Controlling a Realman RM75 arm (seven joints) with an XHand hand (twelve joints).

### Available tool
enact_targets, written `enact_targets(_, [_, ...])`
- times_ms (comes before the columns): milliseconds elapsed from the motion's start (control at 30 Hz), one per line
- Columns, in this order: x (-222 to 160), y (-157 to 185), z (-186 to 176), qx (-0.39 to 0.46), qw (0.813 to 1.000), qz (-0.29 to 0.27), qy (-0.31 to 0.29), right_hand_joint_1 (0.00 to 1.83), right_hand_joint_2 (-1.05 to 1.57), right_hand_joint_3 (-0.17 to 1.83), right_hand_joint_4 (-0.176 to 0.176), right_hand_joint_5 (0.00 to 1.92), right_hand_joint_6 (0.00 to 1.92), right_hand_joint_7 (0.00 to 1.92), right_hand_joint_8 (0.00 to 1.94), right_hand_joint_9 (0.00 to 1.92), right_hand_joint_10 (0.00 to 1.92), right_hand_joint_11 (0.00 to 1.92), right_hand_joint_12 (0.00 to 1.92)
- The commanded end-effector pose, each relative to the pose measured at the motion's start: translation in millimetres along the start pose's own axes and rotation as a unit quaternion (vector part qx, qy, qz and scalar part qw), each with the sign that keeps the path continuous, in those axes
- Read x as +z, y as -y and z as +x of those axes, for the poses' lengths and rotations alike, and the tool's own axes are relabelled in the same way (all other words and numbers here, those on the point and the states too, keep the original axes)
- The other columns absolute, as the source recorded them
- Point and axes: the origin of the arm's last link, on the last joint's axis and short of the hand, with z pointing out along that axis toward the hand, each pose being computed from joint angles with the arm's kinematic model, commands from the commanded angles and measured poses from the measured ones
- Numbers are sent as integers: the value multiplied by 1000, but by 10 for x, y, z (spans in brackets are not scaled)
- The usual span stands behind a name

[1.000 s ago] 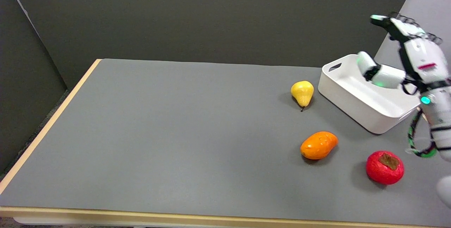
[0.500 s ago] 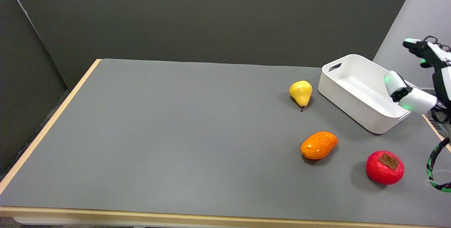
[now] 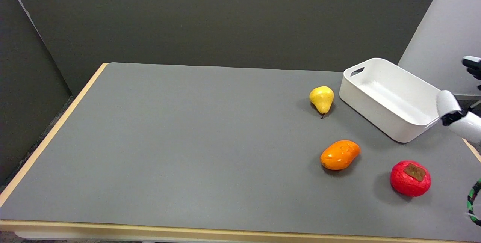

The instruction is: Pick up tomato.

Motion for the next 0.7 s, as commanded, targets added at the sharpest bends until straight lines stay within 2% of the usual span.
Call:
enact_targets(33, [-217, -452, 325, -14, 997, -51, -58, 388, 621, 887, 130, 301, 588, 423, 422, 298, 762, 232, 1377])
enact_targets(233, [-134, -656, 366, -22, 997, -67, -15, 390, 609, 918, 135, 294, 595, 413, 444, 302, 749, 229, 1379])
enact_targets(400, [-141, -984, 519, -7, 996, -91, 19, 361, 601, 936, 141, 286, 593, 404, 454, 307, 733, 229, 1369])
enact_targets(567, [-201, -1353, 723, -18, 989, -126, 79, 320, 623, 904, 145, 281, 567, 400, 416, 305, 714, 232, 1331])
enact_targets(700, [-308, -1590, 879, 6, 987, -136, 88, 288, 614, 925, 153, 270, 562, 382, 419, 302, 692, 225, 1310])
